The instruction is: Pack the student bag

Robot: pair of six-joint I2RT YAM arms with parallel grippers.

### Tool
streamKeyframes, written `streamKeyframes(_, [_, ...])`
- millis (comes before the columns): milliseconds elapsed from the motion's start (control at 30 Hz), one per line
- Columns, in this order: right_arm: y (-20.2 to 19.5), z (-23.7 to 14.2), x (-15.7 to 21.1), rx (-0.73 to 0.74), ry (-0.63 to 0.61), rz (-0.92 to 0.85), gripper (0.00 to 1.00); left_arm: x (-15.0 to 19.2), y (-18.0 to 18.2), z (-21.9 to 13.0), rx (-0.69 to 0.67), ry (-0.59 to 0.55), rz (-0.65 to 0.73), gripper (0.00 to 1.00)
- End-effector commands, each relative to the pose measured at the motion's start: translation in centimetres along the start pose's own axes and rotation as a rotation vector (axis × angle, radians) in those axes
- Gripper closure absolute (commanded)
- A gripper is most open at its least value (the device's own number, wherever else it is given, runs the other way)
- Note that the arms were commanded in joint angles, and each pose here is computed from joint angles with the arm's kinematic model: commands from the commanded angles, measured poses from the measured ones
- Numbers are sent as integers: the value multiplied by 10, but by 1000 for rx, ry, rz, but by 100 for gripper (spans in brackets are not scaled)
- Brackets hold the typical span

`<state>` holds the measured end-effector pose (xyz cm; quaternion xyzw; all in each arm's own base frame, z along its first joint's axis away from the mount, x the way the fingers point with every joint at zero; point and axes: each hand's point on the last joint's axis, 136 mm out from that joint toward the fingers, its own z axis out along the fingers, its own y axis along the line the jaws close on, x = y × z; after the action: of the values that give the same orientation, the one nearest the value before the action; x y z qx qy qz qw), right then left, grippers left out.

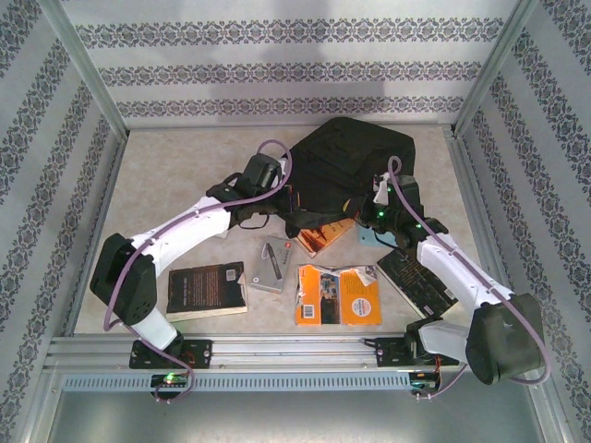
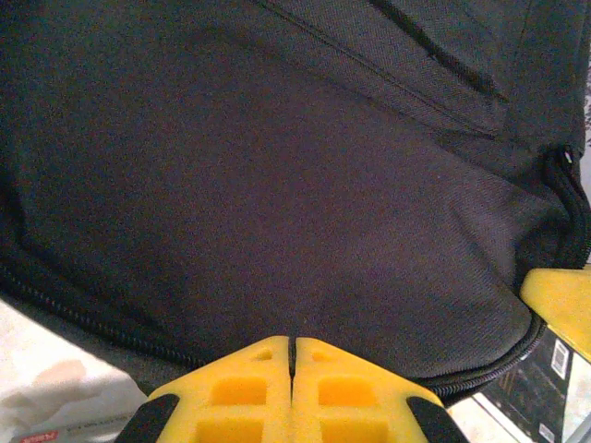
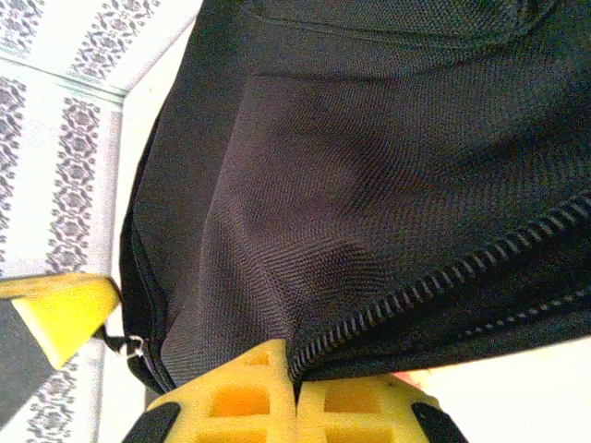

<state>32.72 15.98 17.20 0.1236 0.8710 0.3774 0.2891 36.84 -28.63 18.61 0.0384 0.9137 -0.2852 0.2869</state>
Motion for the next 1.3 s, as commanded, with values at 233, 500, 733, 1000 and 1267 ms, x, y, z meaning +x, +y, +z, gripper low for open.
streamKeyframes(233, [-25, -15, -2, 305, -28, -294, 100, -26, 52, 0, -267, 23, 125, 100])
streamKeyframes(500, [-29, -17, -9, 317, -62, -278, 100, -24, 62, -13, -326, 36, 164, 100])
streamKeyframes(733, [-10, 4, -33, 164, -76, -185, 100, 6, 36, -20, -114, 53, 38, 100])
streamKeyframes(1000, [23, 27, -78, 106, -102, -220, 99, -12, 4, -39, 7, -3, -9, 100])
streamKeyframes(1267, [-15, 25, -101, 408, -118, -45, 39, -20, -28, -15, 127, 23, -86, 100])
